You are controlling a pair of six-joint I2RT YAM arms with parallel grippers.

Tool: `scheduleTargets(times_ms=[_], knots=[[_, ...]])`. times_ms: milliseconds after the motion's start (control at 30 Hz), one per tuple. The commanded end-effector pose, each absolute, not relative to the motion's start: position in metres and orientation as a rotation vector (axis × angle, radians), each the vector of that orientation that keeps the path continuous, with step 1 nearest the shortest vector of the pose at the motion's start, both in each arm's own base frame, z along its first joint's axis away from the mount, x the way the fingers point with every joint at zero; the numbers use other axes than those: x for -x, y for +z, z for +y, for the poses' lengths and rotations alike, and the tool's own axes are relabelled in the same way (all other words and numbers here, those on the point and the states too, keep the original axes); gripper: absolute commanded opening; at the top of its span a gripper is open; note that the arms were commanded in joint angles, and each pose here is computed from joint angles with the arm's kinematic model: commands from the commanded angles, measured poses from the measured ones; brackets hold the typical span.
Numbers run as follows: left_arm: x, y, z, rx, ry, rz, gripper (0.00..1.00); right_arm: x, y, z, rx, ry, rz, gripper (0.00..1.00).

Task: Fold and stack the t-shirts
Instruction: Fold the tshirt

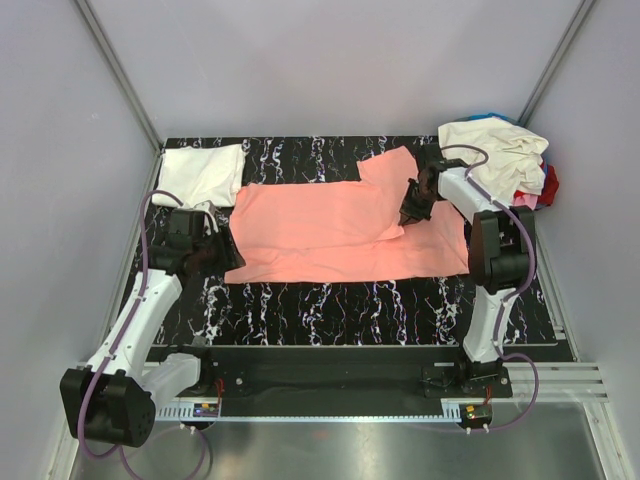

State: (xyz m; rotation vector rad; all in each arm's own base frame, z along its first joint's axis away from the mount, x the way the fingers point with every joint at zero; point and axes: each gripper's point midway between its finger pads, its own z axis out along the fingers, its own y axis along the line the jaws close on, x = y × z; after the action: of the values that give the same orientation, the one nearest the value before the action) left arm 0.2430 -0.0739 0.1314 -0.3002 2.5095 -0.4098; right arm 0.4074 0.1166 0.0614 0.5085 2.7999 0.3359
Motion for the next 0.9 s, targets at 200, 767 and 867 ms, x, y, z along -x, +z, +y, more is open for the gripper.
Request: scheduleTargets(times_ms=[200, 767, 867], knots=[[-0.25, 0.134, -0.079, 0.253, -0.441, 2.487, 0.56, -0.438, 0.061, 0.151, -0.425, 0.401, 2.834, 0.07], [-0.25, 0.129, -0.078, 0.266, -0.431, 2.507, 0.56, -0.445, 0.141, 0.088, -0.406, 0.209, 2.617, 0.88], [-0.251, 0.126, -0.077, 0.283, -0.418, 2.518, 0.56, -0.403, 0.134, 0.052, -0.572, 0.132, 2.598, 0.9]])
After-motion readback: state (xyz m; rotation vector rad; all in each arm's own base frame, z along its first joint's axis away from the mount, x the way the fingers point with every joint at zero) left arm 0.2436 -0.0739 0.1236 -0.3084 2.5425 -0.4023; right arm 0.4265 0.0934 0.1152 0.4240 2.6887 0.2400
